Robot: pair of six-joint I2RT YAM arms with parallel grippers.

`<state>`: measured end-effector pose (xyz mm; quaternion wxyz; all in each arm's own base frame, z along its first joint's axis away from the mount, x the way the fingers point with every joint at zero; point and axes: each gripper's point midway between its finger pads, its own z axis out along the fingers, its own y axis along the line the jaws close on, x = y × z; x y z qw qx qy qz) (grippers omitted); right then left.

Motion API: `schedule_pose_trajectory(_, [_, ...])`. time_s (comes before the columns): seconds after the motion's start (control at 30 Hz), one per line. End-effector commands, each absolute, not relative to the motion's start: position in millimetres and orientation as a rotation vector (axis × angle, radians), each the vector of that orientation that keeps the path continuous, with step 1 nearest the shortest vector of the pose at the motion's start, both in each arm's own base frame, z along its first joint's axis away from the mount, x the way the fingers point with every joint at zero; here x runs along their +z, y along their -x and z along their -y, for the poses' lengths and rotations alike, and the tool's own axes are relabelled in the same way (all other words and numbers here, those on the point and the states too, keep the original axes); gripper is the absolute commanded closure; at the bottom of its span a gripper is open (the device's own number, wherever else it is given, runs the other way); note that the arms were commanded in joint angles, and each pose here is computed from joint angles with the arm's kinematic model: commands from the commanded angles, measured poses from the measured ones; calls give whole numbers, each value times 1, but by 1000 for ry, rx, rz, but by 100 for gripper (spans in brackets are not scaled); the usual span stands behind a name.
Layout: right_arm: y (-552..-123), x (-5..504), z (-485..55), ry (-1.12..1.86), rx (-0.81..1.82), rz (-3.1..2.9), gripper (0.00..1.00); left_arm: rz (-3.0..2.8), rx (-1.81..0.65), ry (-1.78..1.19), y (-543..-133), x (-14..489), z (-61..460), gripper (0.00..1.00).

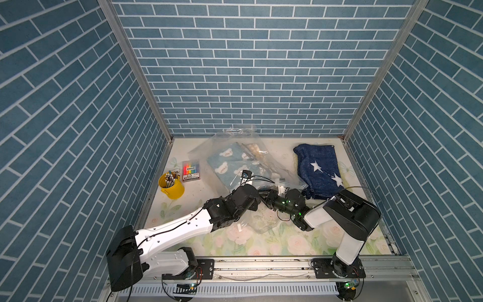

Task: Take the blanket out of the vacuum bag
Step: Take out the blanket from the vacuum bag.

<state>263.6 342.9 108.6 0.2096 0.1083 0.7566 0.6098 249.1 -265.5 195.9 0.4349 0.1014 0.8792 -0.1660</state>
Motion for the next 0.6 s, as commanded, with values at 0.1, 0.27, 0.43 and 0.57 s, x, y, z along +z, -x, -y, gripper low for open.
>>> schedule_pose_trajectory(0.1, [-270,121,-344,-246,1642,-2088,56,-2193,-412,-246,-249,188,267,95])
schedule_pose_trajectory(0.27, [-278,120,-349,-275,1652,-2073,48,-2189,-404,-244,-250,190,266,95])
schedule_pose_trajectory(0.43, [-279,121,-359,-304,1749,-2048,48,-2191,-405,-243,-250,189,266,95])
schedule_pose_trajectory(0.57, [-273,106,-355,-340,1732,-2090,47,-2194,-402,-245,-249,187,265,95])
